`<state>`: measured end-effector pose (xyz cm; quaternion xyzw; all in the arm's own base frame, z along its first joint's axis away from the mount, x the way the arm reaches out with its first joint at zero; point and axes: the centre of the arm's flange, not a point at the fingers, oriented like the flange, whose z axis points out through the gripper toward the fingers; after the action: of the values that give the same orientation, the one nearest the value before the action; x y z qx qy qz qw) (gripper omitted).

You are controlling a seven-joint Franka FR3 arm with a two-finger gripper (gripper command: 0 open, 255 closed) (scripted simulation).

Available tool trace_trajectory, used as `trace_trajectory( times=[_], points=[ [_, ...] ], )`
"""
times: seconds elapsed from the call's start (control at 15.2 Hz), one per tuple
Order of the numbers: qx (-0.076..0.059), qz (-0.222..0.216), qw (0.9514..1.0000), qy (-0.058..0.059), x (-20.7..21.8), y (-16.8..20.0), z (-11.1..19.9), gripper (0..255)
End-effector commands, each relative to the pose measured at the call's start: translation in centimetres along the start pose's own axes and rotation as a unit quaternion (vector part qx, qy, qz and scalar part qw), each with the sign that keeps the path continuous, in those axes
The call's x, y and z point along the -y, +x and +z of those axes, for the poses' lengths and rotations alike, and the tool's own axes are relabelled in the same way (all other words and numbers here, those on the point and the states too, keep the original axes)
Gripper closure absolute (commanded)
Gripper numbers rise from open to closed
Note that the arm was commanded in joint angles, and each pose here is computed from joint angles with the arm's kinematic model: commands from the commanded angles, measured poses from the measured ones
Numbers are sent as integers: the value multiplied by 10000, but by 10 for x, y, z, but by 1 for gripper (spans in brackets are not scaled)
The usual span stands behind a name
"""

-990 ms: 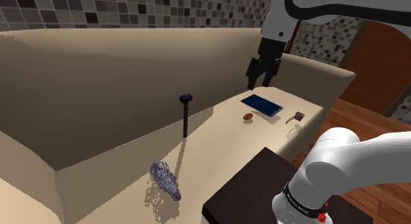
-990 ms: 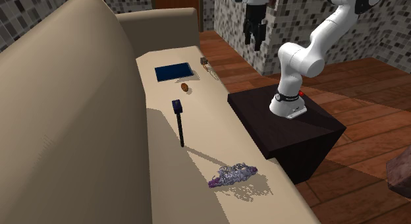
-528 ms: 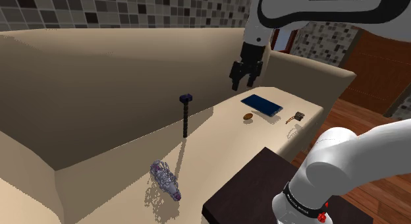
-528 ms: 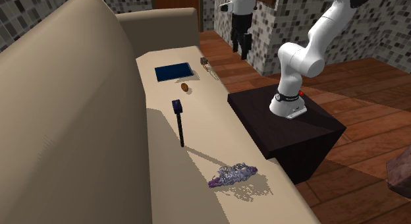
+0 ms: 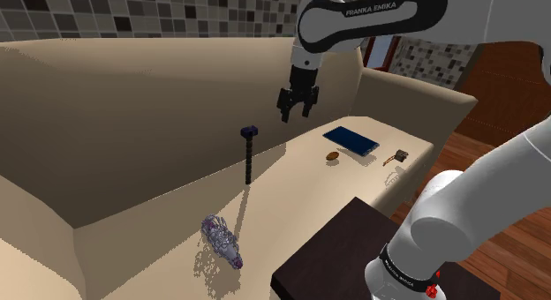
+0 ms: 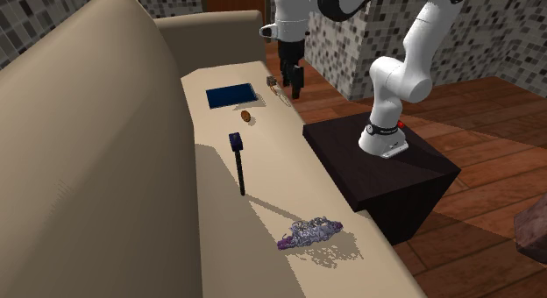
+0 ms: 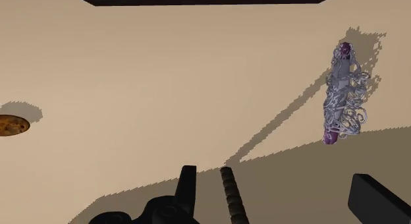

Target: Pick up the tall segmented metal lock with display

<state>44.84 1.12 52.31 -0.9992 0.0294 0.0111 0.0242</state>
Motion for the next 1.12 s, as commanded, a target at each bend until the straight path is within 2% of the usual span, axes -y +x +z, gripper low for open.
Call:
trace_trajectory(
  times=[0.0, 0.92, 1.06],
  points=[
    [-1, -24, 10000, -36, 6, 24, 11, 0],
    [11, -184, 9994, -291, 39, 191, 86, 0],
    [12, -193, 9993, -304, 41, 200, 95, 0]
  ],
)
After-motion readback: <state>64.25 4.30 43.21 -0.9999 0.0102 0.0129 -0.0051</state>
